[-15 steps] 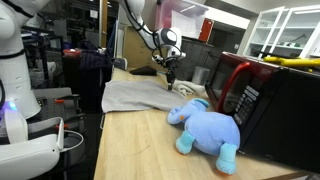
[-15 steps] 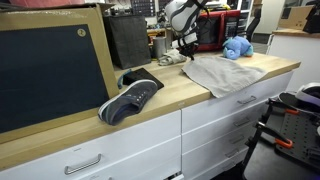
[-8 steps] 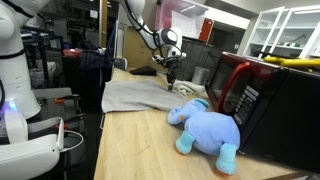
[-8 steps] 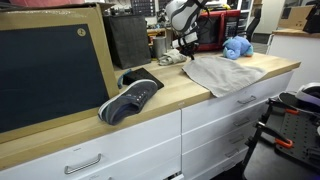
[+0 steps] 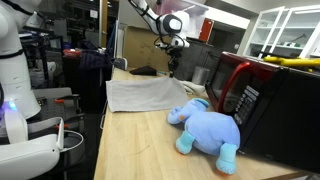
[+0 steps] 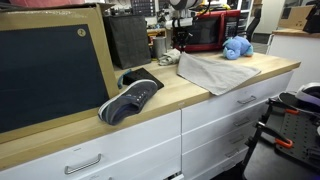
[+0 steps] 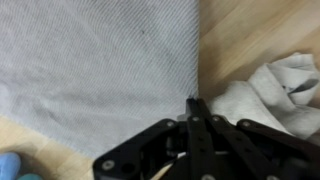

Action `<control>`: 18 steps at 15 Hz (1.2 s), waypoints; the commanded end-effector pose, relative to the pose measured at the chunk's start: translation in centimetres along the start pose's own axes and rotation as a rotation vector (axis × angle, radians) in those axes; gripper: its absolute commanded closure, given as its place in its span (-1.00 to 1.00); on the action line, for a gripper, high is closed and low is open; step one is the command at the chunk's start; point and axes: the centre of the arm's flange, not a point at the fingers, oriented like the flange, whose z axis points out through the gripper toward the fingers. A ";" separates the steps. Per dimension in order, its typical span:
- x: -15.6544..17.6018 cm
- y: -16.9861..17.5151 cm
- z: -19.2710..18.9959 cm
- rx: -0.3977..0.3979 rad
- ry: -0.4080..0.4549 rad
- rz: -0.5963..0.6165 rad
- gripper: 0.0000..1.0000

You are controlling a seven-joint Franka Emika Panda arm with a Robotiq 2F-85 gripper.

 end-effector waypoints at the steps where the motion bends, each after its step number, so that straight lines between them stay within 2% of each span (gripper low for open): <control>1: -0.6 -0.2 -3.1 0.135 -0.073 0.010 0.99; 3: -1.4 -0.5 -3.8 0.182 -0.093 0.004 0.99; 4: -1.8 -0.6 -4.2 0.205 -0.098 -0.016 0.47; 5: -2.0 -0.8 -4.4 0.227 -0.101 -0.028 0.46; 10: -2.4 -1.4 -6.4 0.336 -0.123 -0.059 -0.26; 14: -2.0 0.6 -7.6 0.324 -0.126 -0.201 -0.87; 15: -1.6 1.5 -7.5 0.312 -0.126 -0.247 -0.78; 16: -1.1 2.5 -6.8 0.302 -0.102 -0.297 -0.17; 17: -0.7 3.3 -6.0 0.286 -0.094 -0.333 -0.25; 18: -0.3 4.3 -4.8 0.262 -0.080 -0.363 -0.23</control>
